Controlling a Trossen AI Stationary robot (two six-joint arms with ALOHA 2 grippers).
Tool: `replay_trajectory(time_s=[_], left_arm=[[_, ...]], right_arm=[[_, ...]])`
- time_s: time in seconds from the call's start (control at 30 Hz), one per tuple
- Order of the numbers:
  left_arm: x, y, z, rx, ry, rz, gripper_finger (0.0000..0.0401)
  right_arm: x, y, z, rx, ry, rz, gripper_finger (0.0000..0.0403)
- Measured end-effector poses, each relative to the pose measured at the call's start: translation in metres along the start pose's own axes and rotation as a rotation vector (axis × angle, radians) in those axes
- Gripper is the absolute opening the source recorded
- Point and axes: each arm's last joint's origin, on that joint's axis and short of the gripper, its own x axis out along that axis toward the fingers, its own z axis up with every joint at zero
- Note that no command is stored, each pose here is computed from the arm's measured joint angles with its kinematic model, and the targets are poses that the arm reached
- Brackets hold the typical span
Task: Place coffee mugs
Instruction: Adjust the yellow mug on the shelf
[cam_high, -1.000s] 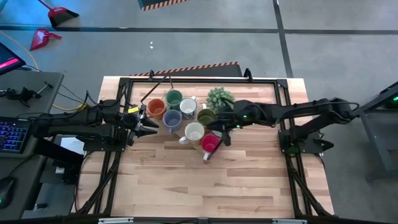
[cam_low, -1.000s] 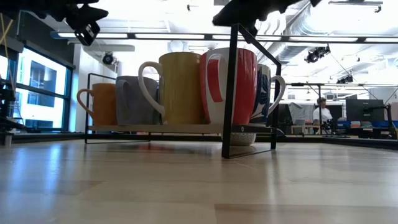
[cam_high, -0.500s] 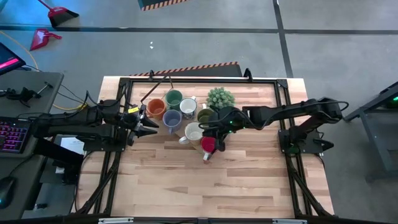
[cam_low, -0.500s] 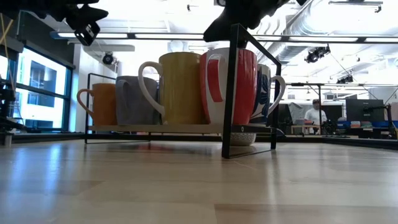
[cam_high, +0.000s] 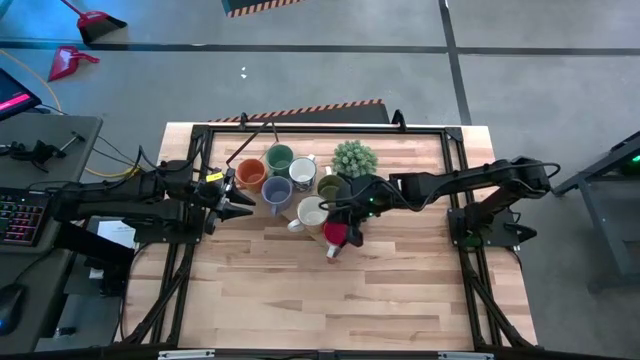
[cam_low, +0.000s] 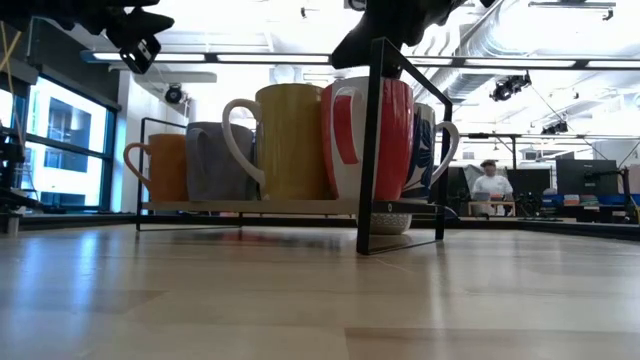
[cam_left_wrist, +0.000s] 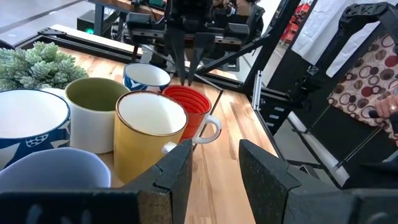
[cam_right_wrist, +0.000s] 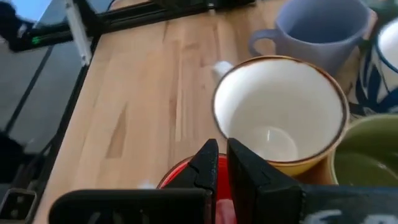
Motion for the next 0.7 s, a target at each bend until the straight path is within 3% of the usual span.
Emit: replay_trajectory(time_s=[0.47,0.7], left_arm=[[0.0,0.0,0.0,0.0,0.0,0.0,0.0119],[0.0,0.0,0.0,0.001,0.0,0.0,0.0119]], right_arm=[[0.0001,-0.0006,-0.0021,0.104,0.009,-0.058,0.0016],[0.0001,0.0003,-0.0035,0.116,0.03,-0.019,0.0016]])
